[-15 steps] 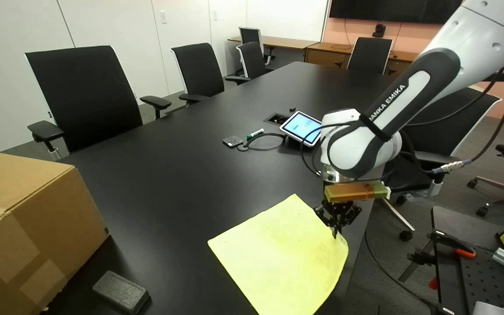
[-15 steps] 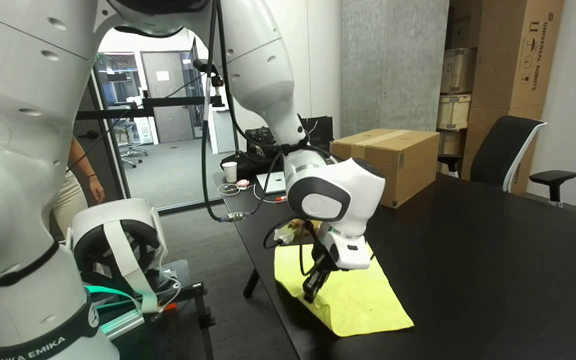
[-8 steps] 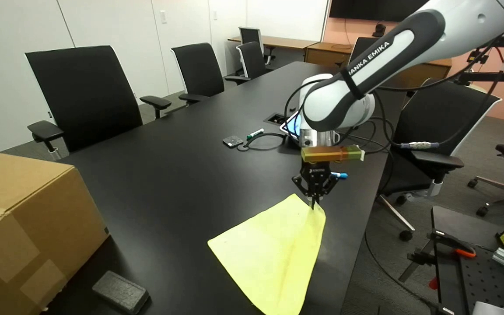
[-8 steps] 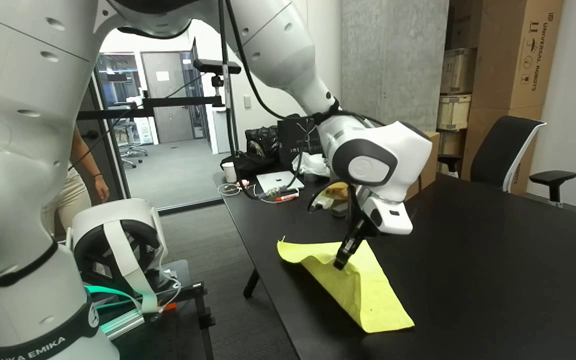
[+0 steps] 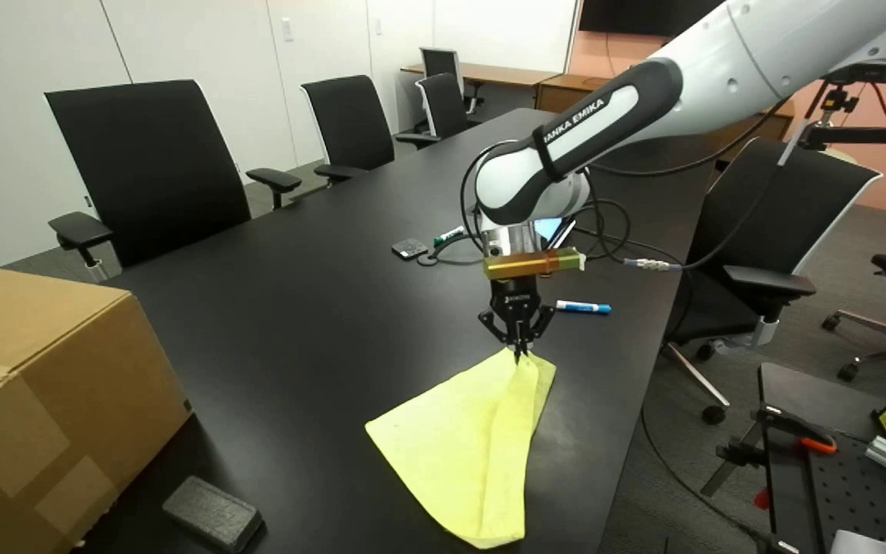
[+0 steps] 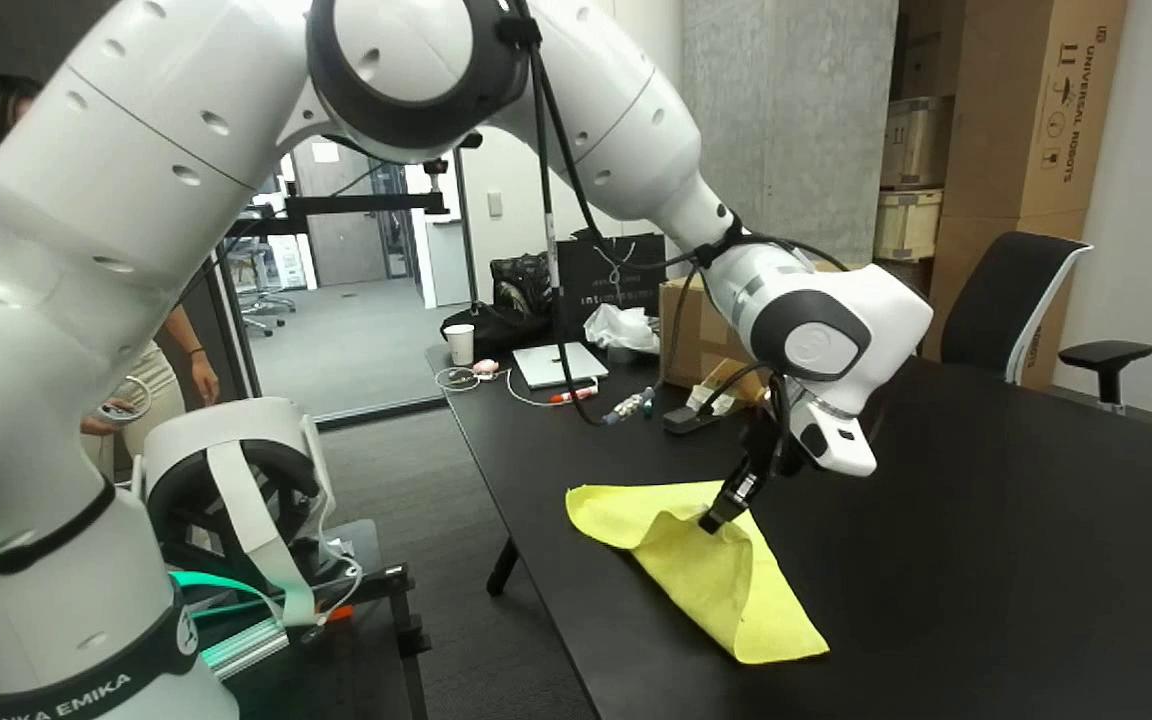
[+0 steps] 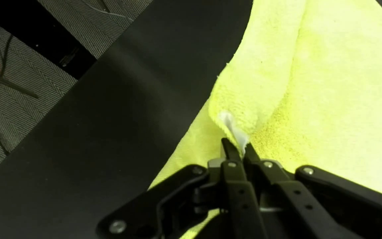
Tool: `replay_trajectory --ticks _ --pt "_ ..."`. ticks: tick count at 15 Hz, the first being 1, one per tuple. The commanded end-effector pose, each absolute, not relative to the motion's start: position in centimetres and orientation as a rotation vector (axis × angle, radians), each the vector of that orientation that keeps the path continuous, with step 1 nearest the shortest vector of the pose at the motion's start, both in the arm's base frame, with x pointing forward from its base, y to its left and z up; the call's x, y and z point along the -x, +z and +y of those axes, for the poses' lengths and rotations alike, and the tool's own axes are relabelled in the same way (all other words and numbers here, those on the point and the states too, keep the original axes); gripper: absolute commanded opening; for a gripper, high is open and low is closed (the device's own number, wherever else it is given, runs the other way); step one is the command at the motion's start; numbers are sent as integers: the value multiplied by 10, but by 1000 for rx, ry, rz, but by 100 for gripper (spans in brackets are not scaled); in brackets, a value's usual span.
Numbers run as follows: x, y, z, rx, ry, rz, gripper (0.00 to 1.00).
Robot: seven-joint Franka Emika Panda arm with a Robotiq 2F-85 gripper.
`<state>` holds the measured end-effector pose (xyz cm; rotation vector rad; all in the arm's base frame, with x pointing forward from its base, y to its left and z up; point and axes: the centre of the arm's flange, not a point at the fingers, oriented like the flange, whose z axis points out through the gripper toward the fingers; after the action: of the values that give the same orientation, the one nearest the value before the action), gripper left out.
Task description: Fold the towel in half
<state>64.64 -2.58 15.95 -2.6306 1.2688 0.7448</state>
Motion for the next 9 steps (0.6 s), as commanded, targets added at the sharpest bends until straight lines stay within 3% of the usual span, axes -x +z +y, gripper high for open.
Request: replay_trajectory --ticks 1,9 --pt "-686 127 -40 2570 836 1321 8" --pt "-675 122 -89 2489 634 1598 8"
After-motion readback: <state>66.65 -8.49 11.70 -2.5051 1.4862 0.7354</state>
